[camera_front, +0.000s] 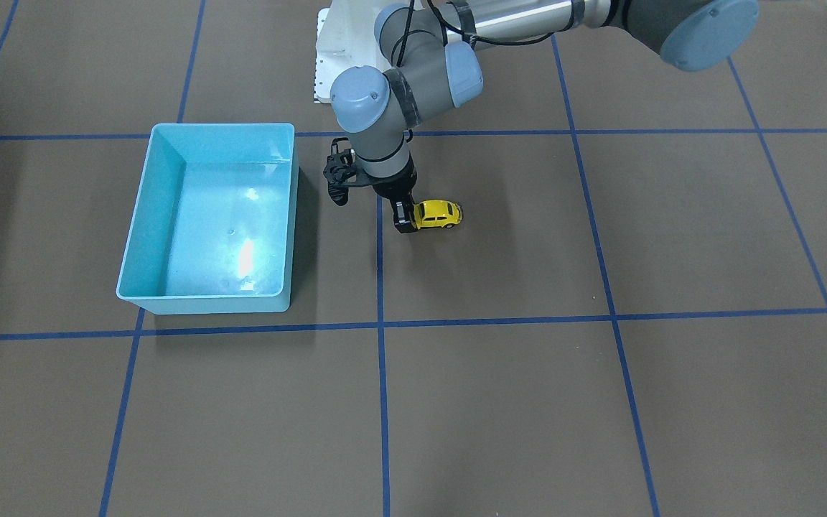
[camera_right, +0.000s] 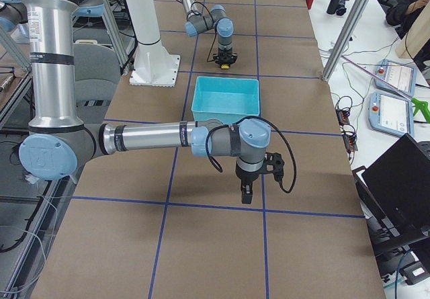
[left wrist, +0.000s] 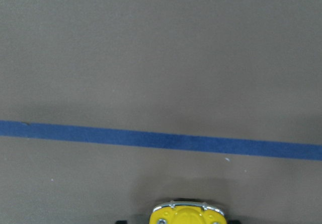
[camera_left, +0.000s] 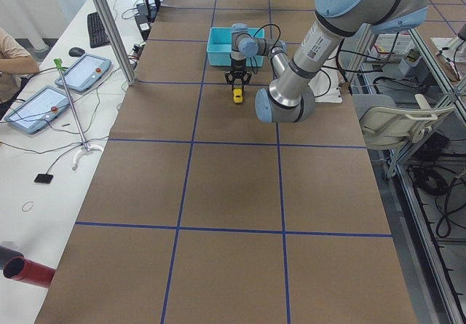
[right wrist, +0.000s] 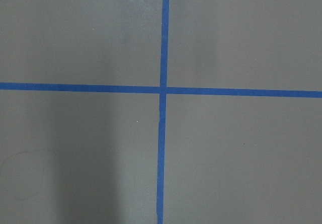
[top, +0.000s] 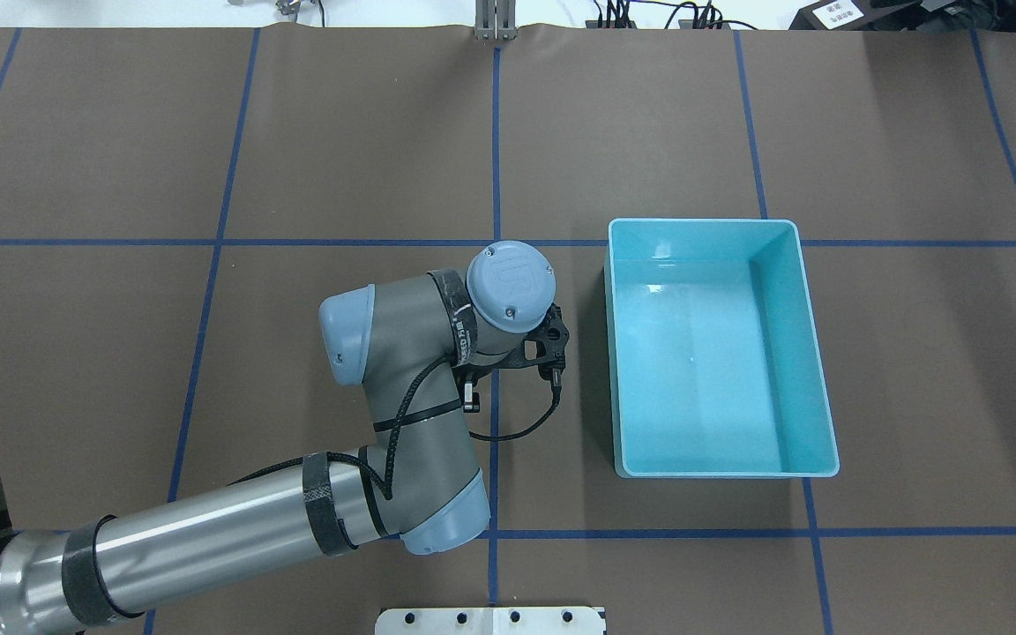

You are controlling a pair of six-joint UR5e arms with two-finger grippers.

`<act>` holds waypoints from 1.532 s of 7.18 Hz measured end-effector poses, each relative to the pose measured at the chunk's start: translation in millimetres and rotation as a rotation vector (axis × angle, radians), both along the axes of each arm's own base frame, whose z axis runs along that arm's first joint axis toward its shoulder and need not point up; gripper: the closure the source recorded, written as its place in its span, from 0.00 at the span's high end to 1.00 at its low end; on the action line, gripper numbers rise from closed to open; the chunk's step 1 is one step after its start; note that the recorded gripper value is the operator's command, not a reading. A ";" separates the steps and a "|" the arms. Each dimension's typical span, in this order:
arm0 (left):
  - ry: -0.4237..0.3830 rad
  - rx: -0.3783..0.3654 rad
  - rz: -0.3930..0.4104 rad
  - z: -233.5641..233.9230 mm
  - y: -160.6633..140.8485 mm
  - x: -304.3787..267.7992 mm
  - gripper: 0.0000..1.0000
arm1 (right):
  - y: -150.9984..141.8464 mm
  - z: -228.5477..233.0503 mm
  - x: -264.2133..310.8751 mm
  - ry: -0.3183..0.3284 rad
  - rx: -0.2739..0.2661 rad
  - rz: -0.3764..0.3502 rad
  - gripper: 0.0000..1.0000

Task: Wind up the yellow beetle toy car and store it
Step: 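Carry the car with the left gripper away from the blue bin, then press the car onto the table and drag it toward the robot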

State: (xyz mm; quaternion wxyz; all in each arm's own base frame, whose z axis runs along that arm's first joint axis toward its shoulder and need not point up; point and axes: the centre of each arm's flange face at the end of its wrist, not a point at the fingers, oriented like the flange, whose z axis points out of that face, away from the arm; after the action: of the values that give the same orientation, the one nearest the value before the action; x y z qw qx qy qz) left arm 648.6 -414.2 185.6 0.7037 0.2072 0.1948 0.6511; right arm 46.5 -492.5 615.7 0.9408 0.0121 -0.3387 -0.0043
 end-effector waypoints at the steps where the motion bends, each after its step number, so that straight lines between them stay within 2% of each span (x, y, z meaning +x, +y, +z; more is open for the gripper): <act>1: 0.017 0.004 -0.016 -6.4 -3.2 -12.6 0.00 | 0.2 -0.3 -0.1 -0.001 0.000 0.000 1.00; 4: 0.028 0.008 -0.111 12.9 -52.7 -88.4 0.00 | 2.6 -3.0 -0.1 -0.008 0.006 -0.001 1.00; 5: 0.029 0.013 -0.108 27.5 -61.7 -117.9 0.00 | 3.2 -3.5 -0.2 -0.010 0.006 -0.001 1.00; 8: 0.067 0.076 0.029 94.0 -99.7 -234.2 0.00 | 3.6 -3.2 -0.7 -0.012 0.004 -0.002 1.00; 11: 0.163 0.081 0.114 149.3 -118.0 -297.2 0.00 | 3.7 -3.0 -0.7 -0.012 0.002 -0.002 1.00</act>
State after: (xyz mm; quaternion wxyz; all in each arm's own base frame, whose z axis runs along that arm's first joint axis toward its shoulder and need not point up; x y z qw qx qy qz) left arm 351.4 -532.2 334.9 0.6383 0.2763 0.2364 0.6785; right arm 45.7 -488.7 612.7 0.9387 0.0128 -0.3443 -0.0055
